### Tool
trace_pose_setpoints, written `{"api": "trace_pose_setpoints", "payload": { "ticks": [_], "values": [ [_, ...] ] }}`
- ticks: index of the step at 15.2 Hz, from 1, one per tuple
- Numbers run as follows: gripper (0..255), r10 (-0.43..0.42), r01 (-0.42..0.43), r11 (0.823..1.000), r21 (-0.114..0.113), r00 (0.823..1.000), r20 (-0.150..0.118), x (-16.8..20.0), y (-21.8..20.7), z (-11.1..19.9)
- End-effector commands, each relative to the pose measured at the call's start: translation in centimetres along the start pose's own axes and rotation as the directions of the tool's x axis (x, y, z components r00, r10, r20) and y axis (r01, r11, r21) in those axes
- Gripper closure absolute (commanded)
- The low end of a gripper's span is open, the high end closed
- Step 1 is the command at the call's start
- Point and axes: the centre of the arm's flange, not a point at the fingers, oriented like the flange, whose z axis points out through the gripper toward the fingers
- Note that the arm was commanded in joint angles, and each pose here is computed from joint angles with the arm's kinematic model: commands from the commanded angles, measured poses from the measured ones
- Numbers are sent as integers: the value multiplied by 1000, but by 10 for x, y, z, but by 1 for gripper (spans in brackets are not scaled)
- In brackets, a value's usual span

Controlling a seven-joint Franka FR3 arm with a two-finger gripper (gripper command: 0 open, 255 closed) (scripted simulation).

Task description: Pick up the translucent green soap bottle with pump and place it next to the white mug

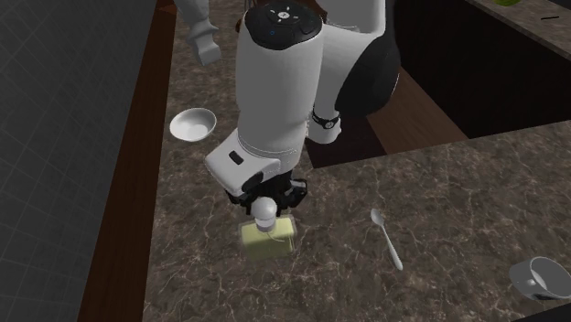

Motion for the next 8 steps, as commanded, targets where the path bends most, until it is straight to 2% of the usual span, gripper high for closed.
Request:
{"api": "trace_pose_setpoints", "payload": {
  "ticks": [1, 8],
  "values": [
    [255, 0, 0, 1000, 0, 1000, 0, 1, 1, -11],
    [255, 0, 0, 1000, 0, 1000, 0, 4, 6, -47]
  ]
}}
